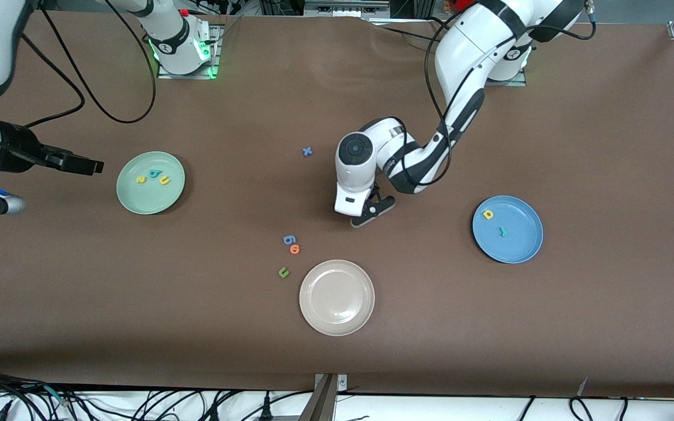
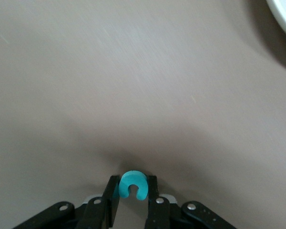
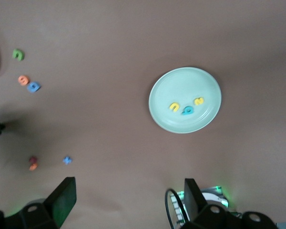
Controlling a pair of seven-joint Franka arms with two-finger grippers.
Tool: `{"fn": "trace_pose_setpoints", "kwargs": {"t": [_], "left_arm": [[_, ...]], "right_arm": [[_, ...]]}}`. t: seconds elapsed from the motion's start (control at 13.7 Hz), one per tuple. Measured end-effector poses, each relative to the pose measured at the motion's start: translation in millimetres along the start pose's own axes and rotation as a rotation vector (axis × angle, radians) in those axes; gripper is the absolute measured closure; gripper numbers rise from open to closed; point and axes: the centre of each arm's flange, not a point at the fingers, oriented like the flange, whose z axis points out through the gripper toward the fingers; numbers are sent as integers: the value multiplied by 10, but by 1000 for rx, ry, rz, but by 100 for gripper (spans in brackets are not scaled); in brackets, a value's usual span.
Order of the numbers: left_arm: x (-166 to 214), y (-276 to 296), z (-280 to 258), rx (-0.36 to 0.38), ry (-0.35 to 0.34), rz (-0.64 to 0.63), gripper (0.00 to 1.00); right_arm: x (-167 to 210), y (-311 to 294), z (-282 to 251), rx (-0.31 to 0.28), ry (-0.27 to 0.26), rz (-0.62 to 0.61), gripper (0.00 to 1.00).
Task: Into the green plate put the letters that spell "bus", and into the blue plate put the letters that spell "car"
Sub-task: 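Carry the teal c toward the blue plate while the right gripper retracts, then release the teal c onto the blue plate with the left gripper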
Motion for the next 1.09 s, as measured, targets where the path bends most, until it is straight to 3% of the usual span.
{"fn": "trace_pose_setpoints", "kwargs": {"t": [0.15, 0.29, 0.51, 0.8, 1.09], "left_arm": [[441, -136, -159, 73, -20, 25, 72], [885, -353, -336, 132, -72, 78, 72], [1521, -770, -580, 164, -123, 142, 72], [2212, -1417, -781, 193, -188, 273, 72], [2554, -2028, -648, 202, -258, 402, 72]], "right_arm": [[119, 185, -13, 30, -34, -14, 0], [175, 307, -12, 4, -45, -44, 0], [58, 173, -156, -86, 30, -128, 0], [-53, 184, -116, -69, 155, -204, 1], [-143, 273, 33, -72, 178, -211, 0]]}}
